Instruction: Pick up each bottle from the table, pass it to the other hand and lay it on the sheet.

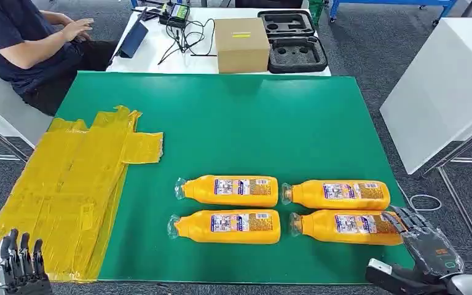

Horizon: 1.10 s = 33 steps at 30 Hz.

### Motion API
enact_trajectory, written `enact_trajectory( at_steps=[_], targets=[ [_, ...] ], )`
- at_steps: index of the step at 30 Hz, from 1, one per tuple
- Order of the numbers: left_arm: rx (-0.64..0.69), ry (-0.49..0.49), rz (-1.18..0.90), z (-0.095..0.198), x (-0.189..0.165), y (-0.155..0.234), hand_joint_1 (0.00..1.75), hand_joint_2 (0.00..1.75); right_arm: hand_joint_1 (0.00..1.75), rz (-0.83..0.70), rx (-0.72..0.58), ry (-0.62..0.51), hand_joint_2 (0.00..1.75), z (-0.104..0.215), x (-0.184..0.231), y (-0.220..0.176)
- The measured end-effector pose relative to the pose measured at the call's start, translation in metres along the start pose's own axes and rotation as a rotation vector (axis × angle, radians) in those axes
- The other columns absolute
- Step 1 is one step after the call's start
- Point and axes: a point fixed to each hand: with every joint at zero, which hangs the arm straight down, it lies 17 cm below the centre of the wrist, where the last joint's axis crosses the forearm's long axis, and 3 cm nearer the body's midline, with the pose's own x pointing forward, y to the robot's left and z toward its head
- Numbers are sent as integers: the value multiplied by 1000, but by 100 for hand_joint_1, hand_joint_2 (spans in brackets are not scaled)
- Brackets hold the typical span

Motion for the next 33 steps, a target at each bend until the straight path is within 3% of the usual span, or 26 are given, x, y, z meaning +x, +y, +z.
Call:
enact_trajectory(
  at_steps=[14, 33],
  targets=[
    [-10, -2, 5, -9, -6, -2, 0, 0, 0, 5, 64, 39, 175, -4, 8, 41],
    [2, 17, 0, -3, -11, 5, 0, 0, 0, 46, 43, 93, 175, -31, -25, 45]
  ],
)
